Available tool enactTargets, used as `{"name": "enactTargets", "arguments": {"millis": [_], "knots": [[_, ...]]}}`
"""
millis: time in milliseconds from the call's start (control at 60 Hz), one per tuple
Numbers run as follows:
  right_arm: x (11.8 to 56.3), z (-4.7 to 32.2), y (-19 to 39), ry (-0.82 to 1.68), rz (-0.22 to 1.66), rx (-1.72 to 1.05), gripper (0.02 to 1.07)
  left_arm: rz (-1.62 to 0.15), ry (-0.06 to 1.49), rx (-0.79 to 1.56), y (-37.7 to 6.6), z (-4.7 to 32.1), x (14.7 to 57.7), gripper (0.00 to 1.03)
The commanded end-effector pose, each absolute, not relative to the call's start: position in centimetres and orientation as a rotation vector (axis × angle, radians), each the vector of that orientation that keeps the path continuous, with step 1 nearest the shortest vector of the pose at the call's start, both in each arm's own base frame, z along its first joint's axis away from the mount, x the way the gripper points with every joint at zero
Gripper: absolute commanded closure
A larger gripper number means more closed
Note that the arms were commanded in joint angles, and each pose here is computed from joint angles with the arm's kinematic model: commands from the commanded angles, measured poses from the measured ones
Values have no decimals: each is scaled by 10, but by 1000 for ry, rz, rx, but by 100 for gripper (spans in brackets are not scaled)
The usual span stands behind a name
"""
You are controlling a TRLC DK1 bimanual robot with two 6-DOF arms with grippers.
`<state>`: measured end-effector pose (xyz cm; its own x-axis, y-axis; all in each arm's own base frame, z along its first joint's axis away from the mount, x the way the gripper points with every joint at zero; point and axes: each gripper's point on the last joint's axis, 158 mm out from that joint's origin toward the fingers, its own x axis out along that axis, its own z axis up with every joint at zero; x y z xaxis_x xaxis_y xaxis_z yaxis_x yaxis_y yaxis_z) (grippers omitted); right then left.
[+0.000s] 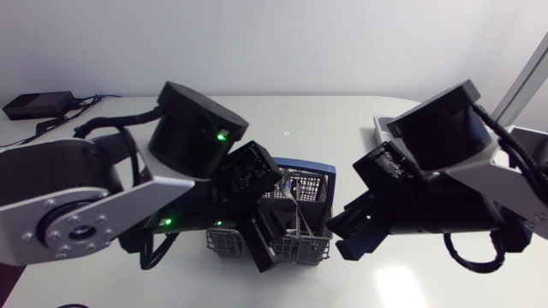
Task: Unload the cutlery basket into the drawer organizer.
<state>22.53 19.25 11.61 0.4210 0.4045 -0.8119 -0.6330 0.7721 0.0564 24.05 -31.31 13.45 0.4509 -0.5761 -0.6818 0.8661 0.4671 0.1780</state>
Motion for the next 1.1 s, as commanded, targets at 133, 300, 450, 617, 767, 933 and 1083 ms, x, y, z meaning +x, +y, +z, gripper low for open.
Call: {"name": "enactTargets", "arguments": {"millis": [133, 300, 450, 617, 767, 933, 1083], "knots": [[231, 120, 173, 899, 636, -225, 34, -975, 736, 604, -335, 96, 236, 56], [230, 122, 171, 895, 646, -189, 34, -962, 803, 632, -337, 88, 241, 59], [229, 122, 171, 894, 650, -184, 34, -957, 822, 639, -336, 82, 241, 59], [229, 123, 170, 890, 651, -183, 34, -957, 839, 649, -333, 81, 239, 61], [227, 122, 172, 893, 656, -185, 34, -951, 860, 658, -331, 77, 240, 61], [227, 120, 172, 899, 658, -187, 34, -946, 904, 684, -329, 66, 239, 63], [226, 118, 173, 907, 662, -190, 31, -943, 942, 702, -329, 62, 239, 72]]}}
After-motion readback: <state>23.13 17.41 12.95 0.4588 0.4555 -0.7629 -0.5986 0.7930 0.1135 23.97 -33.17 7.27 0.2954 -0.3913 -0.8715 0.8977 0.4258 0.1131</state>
